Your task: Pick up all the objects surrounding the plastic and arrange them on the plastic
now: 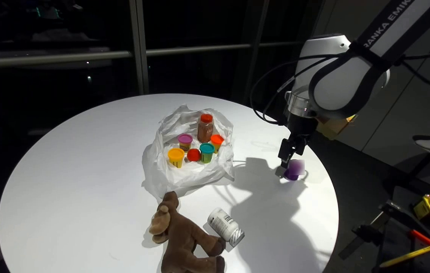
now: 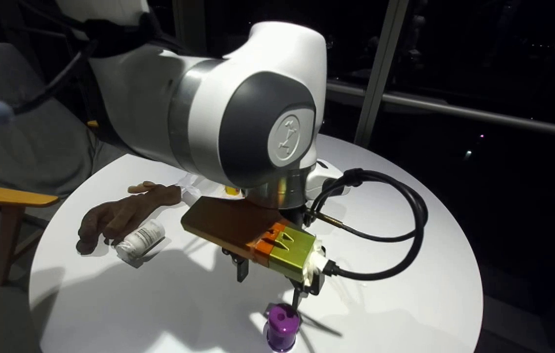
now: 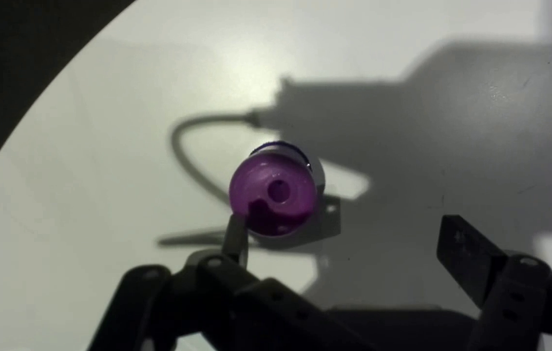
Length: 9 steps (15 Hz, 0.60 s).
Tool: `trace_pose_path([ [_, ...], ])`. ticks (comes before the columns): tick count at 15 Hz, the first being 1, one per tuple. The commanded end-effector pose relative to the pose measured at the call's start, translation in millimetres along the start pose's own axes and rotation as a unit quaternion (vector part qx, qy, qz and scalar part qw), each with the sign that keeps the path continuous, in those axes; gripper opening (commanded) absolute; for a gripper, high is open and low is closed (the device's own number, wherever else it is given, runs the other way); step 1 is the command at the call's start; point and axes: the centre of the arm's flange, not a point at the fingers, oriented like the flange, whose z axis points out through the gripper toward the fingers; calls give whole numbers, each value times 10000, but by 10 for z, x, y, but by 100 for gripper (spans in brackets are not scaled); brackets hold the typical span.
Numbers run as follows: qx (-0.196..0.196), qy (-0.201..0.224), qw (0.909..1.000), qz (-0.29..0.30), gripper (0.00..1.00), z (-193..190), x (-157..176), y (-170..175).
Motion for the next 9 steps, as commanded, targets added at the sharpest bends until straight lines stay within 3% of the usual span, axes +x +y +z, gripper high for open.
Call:
trace_pose_path([
  [1, 12, 139, 9999, 37, 100, 38, -18, 48],
  [9, -35, 92, 9999, 138, 100, 179, -2, 143],
])
